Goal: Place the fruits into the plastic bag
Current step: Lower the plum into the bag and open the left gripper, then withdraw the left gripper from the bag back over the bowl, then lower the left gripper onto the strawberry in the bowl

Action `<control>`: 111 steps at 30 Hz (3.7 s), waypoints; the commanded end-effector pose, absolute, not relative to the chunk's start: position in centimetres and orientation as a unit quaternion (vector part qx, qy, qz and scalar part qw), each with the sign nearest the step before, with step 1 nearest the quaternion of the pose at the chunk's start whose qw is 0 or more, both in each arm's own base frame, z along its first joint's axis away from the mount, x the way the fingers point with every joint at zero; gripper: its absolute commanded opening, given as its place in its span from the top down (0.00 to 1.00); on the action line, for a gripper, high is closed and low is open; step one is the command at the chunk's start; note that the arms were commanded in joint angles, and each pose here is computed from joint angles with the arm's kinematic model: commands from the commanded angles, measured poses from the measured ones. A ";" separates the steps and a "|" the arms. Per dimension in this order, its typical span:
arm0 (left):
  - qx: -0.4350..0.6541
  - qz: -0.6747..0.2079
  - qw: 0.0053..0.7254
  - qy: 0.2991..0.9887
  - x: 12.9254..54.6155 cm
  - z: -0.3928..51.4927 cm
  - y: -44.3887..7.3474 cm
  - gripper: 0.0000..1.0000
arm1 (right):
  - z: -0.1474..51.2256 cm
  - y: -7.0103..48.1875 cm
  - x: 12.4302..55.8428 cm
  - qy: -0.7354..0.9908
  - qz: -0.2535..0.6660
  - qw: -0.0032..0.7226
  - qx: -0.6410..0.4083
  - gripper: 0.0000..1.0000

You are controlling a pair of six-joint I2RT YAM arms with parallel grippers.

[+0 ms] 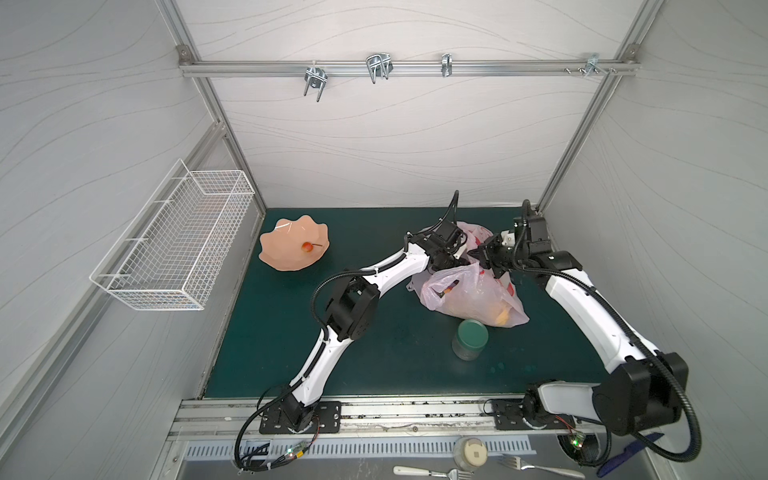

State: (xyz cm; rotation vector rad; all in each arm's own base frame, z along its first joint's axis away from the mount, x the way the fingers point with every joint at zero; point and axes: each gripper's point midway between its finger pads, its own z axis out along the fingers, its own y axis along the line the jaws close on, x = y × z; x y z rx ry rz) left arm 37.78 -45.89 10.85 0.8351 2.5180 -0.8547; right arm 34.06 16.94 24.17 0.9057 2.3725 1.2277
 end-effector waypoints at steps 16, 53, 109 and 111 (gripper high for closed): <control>0.251 -0.370 0.174 0.877 36.9 14.6 -47.3 0.19 | 25.4 17.0 33.8 0.825 0.443 0.168 0.307 1.00; 0.198 -0.256 0.173 0.930 34.4 16.1 -31.2 0.13 | 25.4 16.4 34.1 0.818 0.446 0.175 0.318 1.00; -0.204 0.019 0.154 0.967 52.9 5.0 8.9 0.35 | 23.5 15.6 34.4 0.826 0.425 0.158 0.335 1.00; -0.204 0.020 0.153 0.967 53.2 4.6 9.0 0.34 | 23.5 15.7 34.5 0.827 0.424 0.158 0.334 1.00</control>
